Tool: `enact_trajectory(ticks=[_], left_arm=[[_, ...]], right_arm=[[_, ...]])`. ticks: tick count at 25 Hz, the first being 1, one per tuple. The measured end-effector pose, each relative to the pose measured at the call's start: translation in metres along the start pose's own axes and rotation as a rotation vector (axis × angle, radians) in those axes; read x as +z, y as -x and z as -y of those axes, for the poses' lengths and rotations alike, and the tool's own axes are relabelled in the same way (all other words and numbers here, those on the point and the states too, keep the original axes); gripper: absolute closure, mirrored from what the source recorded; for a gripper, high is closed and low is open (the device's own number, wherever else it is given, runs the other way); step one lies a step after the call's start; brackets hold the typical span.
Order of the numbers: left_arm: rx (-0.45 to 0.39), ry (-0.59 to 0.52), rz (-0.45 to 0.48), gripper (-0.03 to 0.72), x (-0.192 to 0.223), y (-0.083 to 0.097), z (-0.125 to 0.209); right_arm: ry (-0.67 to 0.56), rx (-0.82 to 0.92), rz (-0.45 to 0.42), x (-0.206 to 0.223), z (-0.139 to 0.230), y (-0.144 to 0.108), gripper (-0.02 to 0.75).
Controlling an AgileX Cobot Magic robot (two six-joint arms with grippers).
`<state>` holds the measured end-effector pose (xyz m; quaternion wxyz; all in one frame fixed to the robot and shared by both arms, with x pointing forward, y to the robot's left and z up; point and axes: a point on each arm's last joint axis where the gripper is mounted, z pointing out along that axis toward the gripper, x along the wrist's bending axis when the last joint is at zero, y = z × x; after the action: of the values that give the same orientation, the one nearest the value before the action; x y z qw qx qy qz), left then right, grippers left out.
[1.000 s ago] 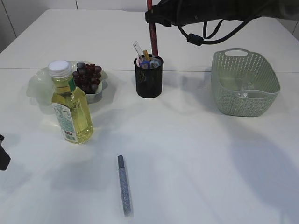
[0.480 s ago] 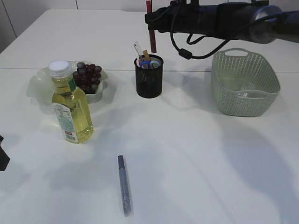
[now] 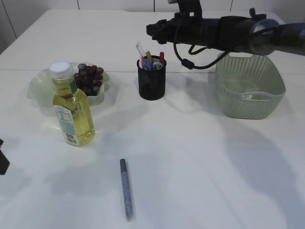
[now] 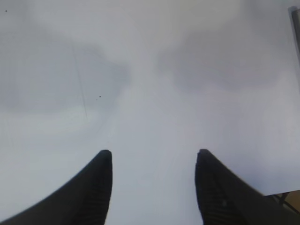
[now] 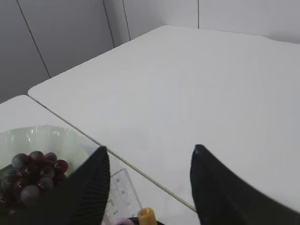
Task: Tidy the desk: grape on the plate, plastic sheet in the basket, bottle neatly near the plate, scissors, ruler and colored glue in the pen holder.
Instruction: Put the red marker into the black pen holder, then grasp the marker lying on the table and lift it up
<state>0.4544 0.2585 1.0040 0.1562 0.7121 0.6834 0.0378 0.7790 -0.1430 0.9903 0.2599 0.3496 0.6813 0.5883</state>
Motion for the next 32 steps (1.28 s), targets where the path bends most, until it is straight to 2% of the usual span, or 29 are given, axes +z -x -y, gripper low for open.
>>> enact_trajectory(ticks=[2, 5, 8, 10, 11, 13, 16, 20, 25, 29, 32], left_arm=[[0.000, 0.000, 0.000, 0.273, 0.000, 0.000, 0.000], [0.000, 0.000, 0.000, 0.273, 0.000, 0.000, 0.000], [0.000, 0.002, 0.000, 0.273, 0.000, 0.000, 0.000], [0.000, 0.004, 0.000, 0.273, 0.000, 0.000, 0.000], [0.000, 0.004, 0.000, 0.273, 0.000, 0.000, 0.000], [0.000, 0.004, 0.000, 0.273, 0.000, 0.000, 0.000], [0.000, 0.010, 0.000, 0.273, 0.000, 0.000, -0.001], [0.000, 0.014, 0.000, 0.273, 0.000, 0.000, -0.001], [0.000, 0.020, 0.000, 0.273, 0.000, 0.000, -0.002], [0.001, 0.048, -0.001, 0.273, 0.000, 0.000, -0.004], [0.001, 0.061, -0.001, 0.273, 0.000, 0.000, -0.006]], right_arm=[[0.001, 0.053, 0.005, -0.002, -0.004, 0.000, 0.286], [-0.019, 0.108, 0.004, -0.011, -0.023, -0.004, 0.268], [-0.116, 0.156, -0.030, -0.029, -0.051, -0.016, 0.266], [-0.254, 0.230, -0.068, -0.050, -0.069, -0.030, 0.266], [-0.363, 0.275, -0.077, -0.060, -0.072, -0.037, 0.266], [-0.579, 0.321, -0.067, -0.083, -0.079, -0.053, 0.267], [-0.785, 0.291, -0.016, -0.109, -0.089, -0.074, 0.281], [-0.859, 0.292, 0.055, -0.121, -0.104, -0.110, 0.302], [-0.912, 0.272, 0.122, -0.114, -0.100, -0.153, 0.309], [-0.962, 0.264, 0.121, -0.109, -0.088, -0.185, 0.310], [-1.013, 0.283, 0.121, -0.098, -0.070, -0.199, 0.310]])
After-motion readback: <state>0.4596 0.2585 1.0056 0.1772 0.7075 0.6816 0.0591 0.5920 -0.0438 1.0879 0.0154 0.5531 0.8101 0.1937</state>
